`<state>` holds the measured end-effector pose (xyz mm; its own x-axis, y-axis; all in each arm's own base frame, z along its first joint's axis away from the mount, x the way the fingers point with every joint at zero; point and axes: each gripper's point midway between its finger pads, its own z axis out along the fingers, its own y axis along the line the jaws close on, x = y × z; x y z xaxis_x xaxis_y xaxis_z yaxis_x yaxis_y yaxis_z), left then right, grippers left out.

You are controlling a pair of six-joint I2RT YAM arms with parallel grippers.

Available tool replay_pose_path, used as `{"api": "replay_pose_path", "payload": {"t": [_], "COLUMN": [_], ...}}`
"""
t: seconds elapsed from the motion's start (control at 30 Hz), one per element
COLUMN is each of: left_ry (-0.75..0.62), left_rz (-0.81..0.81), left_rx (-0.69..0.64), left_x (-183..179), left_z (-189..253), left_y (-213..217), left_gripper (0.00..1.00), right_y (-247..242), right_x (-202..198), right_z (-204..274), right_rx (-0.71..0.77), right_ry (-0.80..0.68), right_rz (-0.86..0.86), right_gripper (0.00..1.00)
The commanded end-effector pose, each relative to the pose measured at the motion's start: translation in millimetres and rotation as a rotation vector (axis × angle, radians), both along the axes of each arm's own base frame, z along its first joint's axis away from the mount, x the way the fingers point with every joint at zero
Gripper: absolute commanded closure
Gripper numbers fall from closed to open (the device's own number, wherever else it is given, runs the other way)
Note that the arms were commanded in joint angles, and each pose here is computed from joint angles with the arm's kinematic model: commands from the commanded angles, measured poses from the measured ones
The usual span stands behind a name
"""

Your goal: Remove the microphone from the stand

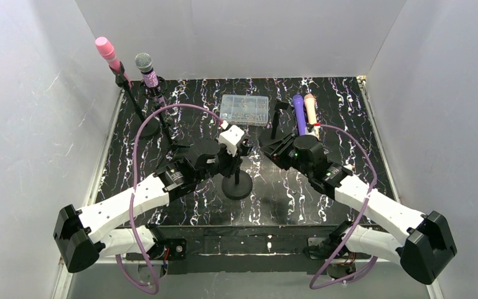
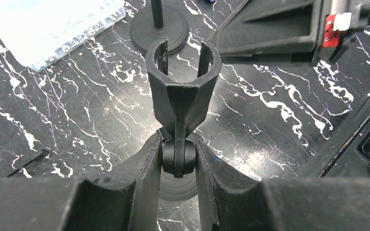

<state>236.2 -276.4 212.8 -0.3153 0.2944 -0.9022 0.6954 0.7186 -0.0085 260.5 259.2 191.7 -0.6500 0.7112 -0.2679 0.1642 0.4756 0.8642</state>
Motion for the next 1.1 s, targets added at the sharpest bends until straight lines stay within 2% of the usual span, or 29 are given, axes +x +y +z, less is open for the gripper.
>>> {"api": "replay_pose_path", "payload": {"t": [0.0, 0.4, 0.6, 0.7, 0.93, 1.07], "left_ry": [0.021, 0.111, 0.127, 0.116, 0.002, -0.081], "left_rz": [0.047, 0.105, 0.109, 0.101, 0.087, 0.103], "left_rx": [-0.006, 0.025, 0.04, 0.032, -0.009, -0.039], "left_x": [0, -3, -6, -5, 14, 34], "left_z": [-15, -77, -89, -84, -44, -16], "left_y": [9, 16, 19, 17, 3, -9], "left_gripper": [1.0, 1.0, 1.0, 1.0, 1.0, 1.0], "right_y": [-12, -33, -33, -34, -41, -52], "right_x": [6, 4, 4, 4, 7, 9], "right_z": [29, 48, 54, 59, 108, 141], "right_rx": [-0.122, -0.247, -0.291, -0.307, -0.358, -0.384], "right_ry": [-0.143, -0.231, -0.266, -0.282, -0.396, -0.464], "right_rz": [0.012, 0.009, 0.038, 0.045, 0.048, 0.011], "right_gripper": [0.59, 0.53, 0.42, 0.34, 0.03, 0.02]}}
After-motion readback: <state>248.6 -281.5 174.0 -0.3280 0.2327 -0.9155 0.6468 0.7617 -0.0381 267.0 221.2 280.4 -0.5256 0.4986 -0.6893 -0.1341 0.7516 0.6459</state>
